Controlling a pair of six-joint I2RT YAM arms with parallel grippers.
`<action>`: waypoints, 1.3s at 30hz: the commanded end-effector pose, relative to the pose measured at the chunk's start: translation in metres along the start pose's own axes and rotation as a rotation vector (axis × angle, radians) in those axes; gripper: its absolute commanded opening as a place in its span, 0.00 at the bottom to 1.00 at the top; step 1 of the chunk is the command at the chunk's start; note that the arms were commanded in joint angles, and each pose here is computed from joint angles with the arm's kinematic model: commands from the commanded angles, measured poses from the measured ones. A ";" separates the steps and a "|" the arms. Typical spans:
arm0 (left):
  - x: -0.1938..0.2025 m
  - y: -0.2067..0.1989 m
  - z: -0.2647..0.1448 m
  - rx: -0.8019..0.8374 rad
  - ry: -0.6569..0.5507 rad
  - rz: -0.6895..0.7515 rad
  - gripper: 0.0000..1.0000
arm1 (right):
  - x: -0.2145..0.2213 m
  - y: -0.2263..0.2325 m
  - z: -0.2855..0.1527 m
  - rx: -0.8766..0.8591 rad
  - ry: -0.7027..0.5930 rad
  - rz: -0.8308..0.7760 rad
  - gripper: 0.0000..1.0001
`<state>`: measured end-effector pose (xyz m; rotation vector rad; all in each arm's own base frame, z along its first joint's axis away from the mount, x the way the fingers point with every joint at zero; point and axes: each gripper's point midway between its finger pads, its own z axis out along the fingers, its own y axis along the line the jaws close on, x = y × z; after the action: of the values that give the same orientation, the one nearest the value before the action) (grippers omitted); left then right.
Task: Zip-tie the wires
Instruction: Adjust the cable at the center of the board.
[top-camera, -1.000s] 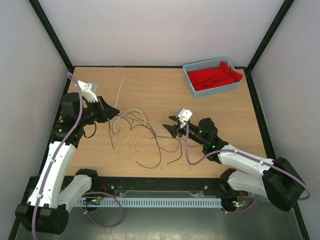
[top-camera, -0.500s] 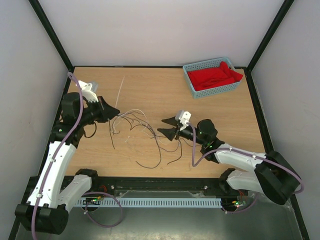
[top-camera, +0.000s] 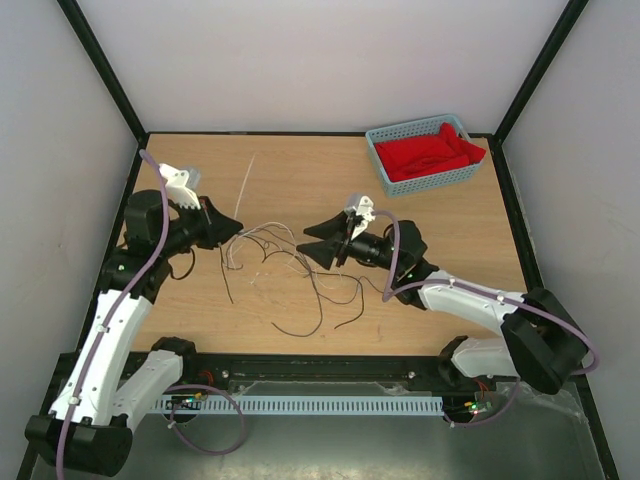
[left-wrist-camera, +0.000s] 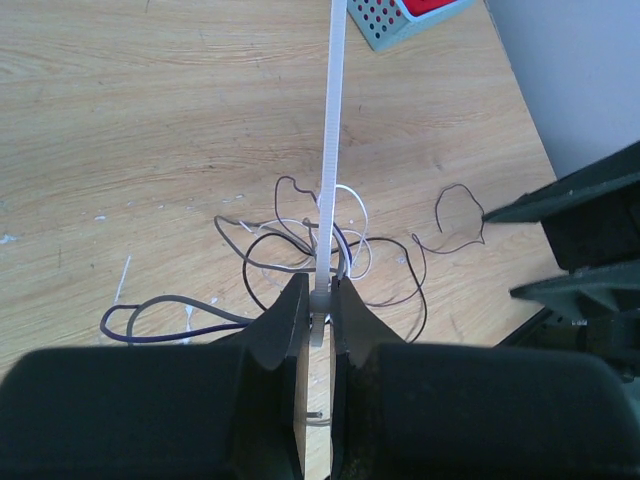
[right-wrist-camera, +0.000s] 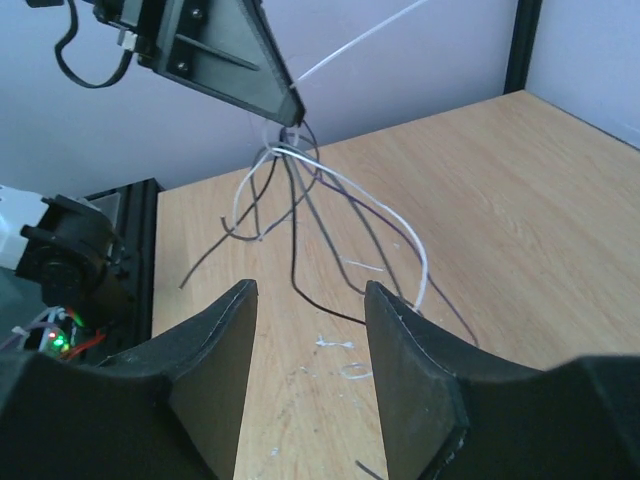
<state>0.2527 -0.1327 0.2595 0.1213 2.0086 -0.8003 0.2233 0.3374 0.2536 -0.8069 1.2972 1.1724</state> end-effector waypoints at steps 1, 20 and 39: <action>-0.005 -0.001 0.004 -0.012 -0.035 -0.049 0.00 | 0.009 0.020 0.005 -0.036 -0.011 0.058 0.57; -0.012 0.017 0.007 -0.177 -0.193 -0.390 0.00 | 0.029 0.091 0.024 -0.115 -0.202 -0.330 0.59; -0.012 -0.003 0.007 -0.120 -0.155 -0.277 0.00 | 0.059 0.087 0.059 0.033 -0.224 -0.414 0.63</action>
<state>0.2629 -0.1312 0.2509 -0.3705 1.9831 -0.8169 0.1497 0.4454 0.1660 -0.9993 0.9942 0.8101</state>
